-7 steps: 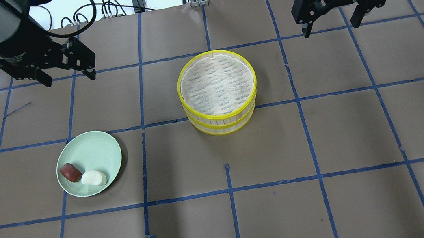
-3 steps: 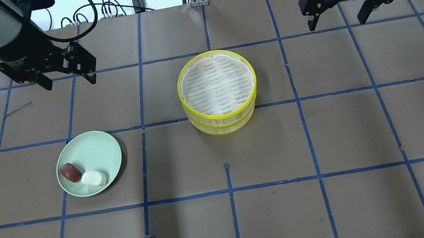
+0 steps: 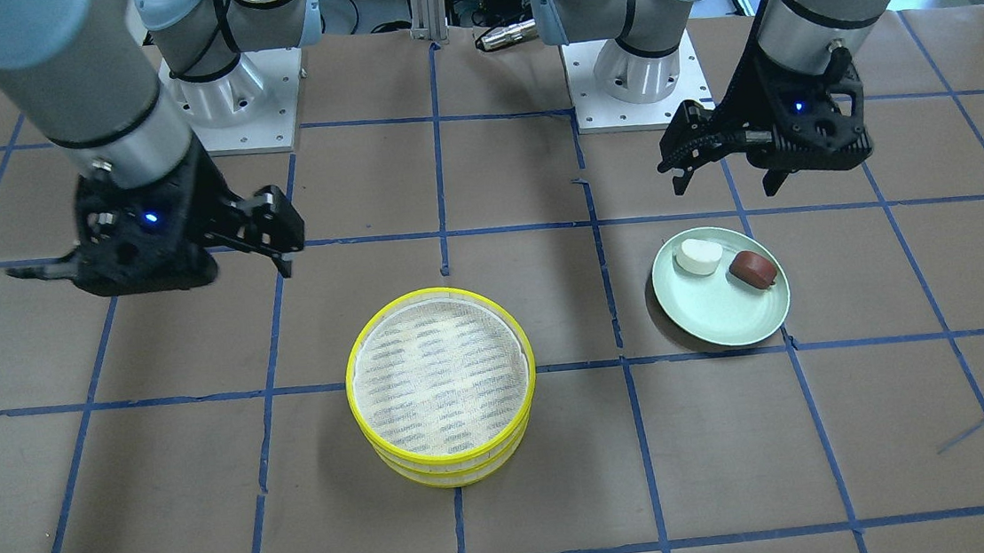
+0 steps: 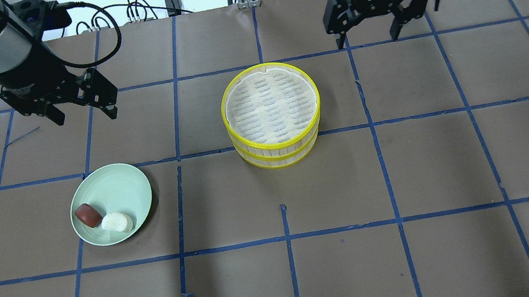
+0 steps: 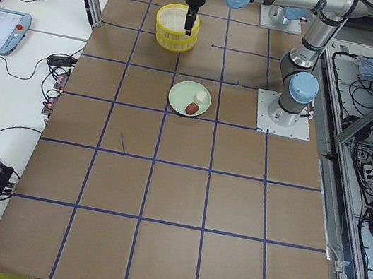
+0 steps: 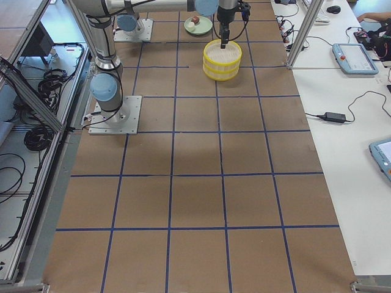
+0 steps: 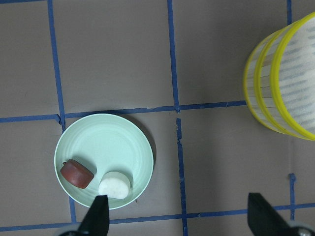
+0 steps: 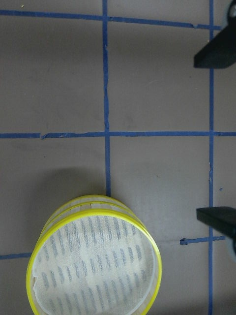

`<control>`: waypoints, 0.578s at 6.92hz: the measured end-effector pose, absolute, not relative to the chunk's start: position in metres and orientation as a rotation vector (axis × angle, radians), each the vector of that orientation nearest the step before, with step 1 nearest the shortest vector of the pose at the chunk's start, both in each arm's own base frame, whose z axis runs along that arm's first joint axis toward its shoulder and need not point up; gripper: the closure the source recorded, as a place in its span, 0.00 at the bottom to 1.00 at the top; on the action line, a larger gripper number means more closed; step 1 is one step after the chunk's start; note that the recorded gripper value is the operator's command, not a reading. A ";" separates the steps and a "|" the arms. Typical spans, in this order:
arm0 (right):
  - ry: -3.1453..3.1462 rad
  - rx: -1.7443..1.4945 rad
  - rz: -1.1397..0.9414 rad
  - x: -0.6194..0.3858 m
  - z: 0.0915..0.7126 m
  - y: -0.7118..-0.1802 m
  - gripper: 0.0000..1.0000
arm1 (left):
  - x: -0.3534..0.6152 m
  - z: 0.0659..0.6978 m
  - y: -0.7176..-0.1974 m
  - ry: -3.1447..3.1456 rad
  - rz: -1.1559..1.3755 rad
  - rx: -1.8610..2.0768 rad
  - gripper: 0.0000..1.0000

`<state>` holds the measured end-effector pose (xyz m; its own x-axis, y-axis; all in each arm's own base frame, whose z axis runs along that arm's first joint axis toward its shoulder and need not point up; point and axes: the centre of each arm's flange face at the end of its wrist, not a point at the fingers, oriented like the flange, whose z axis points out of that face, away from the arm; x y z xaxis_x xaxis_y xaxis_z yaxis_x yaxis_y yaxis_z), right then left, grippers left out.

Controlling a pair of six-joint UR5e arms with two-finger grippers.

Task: Place buns in different layers of steamer
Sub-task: 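Move the right gripper to the steamer rim while the left reaches the plate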

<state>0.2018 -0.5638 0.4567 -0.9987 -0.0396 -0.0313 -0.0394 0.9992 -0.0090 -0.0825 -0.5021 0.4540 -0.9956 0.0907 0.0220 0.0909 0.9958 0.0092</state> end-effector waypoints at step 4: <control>3.105 -0.044 -0.076 0.252 0.312 -0.582 0.29 | -0.034 0.322 -0.500 -3.166 -0.363 -0.137 0.00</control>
<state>0.2523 -0.5821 0.3122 -0.9990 -0.0294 -0.0347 -0.0276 0.9984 -0.0493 -0.0338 -0.4995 0.3225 -0.9951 0.0910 -0.0382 0.0800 0.9704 0.2277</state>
